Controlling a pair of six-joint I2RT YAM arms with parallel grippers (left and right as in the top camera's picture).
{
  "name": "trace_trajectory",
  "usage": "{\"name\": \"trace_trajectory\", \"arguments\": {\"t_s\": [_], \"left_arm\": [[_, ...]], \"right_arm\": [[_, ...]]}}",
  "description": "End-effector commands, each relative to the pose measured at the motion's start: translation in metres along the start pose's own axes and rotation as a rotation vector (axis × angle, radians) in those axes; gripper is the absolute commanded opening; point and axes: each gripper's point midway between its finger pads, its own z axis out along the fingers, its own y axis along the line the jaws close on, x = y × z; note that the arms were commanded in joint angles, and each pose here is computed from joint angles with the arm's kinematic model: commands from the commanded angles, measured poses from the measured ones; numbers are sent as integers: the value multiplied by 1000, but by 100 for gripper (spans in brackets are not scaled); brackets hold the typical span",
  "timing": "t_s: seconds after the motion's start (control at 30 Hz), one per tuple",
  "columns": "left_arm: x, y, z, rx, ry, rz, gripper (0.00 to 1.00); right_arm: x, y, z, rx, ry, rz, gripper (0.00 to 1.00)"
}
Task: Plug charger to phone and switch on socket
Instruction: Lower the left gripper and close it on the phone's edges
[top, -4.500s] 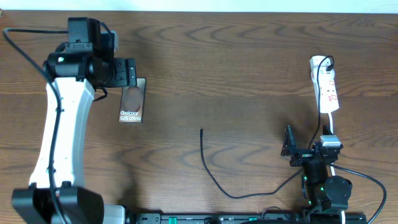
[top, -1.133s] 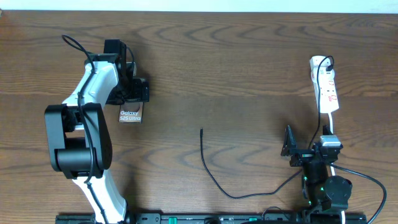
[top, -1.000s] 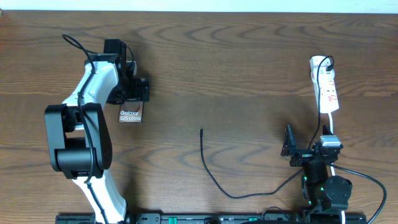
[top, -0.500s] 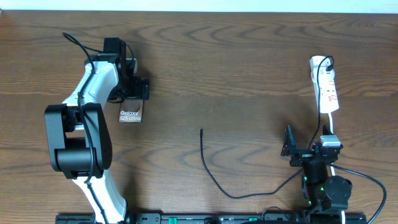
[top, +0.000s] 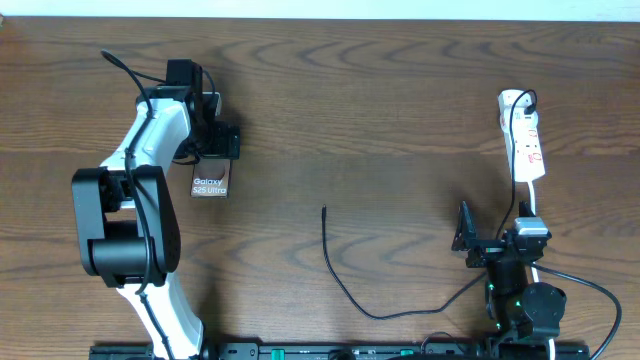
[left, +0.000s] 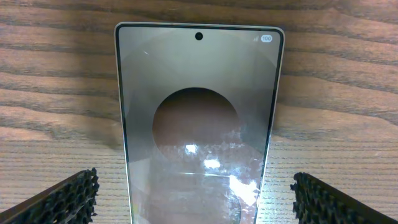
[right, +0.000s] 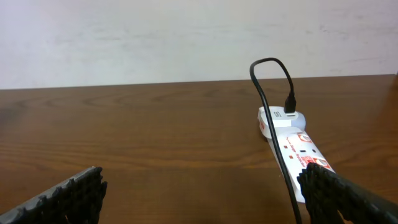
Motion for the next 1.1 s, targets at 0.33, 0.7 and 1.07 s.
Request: {"name": "trace_trajectory", "arguments": {"t_s": [0.33,0.7,1.07], "left_arm": [[7,2,6,-6,24,5,98],[15,2,18,-3,60,4,98],[19,3,31,-3,89,3,98]], "right_arm": [[0,0,0,0,0,-13,99],[0,0,0,1,0,-13,99],[0,0,0,1,0,-13,99]]}}
